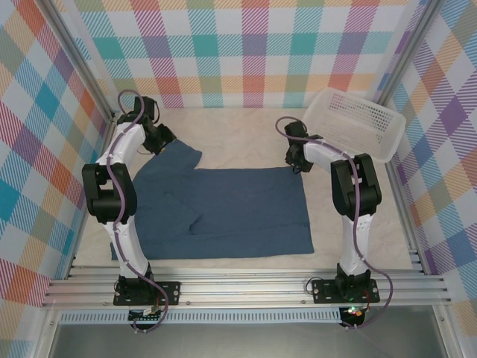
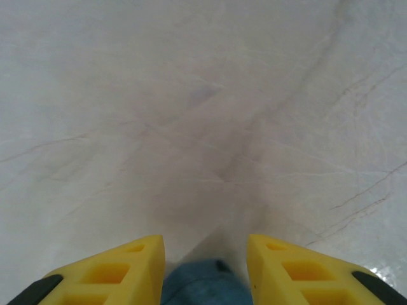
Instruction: Fold and stack the t-shirts
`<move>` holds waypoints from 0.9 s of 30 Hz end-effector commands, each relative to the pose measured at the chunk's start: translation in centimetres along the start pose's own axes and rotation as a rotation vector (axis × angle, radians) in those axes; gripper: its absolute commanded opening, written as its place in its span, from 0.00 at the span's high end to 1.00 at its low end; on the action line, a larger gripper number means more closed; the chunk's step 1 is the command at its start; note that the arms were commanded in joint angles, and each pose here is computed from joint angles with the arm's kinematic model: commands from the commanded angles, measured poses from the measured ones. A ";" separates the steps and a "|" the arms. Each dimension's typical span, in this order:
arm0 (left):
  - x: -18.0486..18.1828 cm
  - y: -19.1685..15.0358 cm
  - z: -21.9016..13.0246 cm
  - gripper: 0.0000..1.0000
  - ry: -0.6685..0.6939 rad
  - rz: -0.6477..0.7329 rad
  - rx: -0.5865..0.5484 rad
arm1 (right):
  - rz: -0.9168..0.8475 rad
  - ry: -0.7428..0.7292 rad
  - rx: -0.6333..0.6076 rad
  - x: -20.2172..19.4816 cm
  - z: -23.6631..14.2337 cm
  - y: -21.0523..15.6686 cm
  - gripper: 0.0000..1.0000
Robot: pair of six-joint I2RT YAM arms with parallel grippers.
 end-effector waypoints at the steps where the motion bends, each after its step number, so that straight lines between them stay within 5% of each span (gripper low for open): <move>1: -0.6 0.8 -1.1 0.54 -0.011 0.024 -0.018 | 0.018 -0.021 0.018 0.1 0.0 0.0 0.62; 18: -1.4 2.0 0.7 0.54 0.023 0.032 -0.032 | 0.058 -0.067 0.098 0.0 0.8 -1.5 0.79; 27: -1.5 4.4 2.2 0.54 0.103 0.041 -0.109 | 0.082 -0.073 0.063 -0.2 0.0 -0.6 1.00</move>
Point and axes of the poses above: each hand's point on the last joint's axis, 136 mm out from that joint toward the fingers, its own z axis out along the fingers, its own x axis along the line the jaws close on, y = z × x, the point moved 1 cm from there along -z, back along the fingers, and after that the axes turned 6 degrees about -z, right-handed, at the moved point
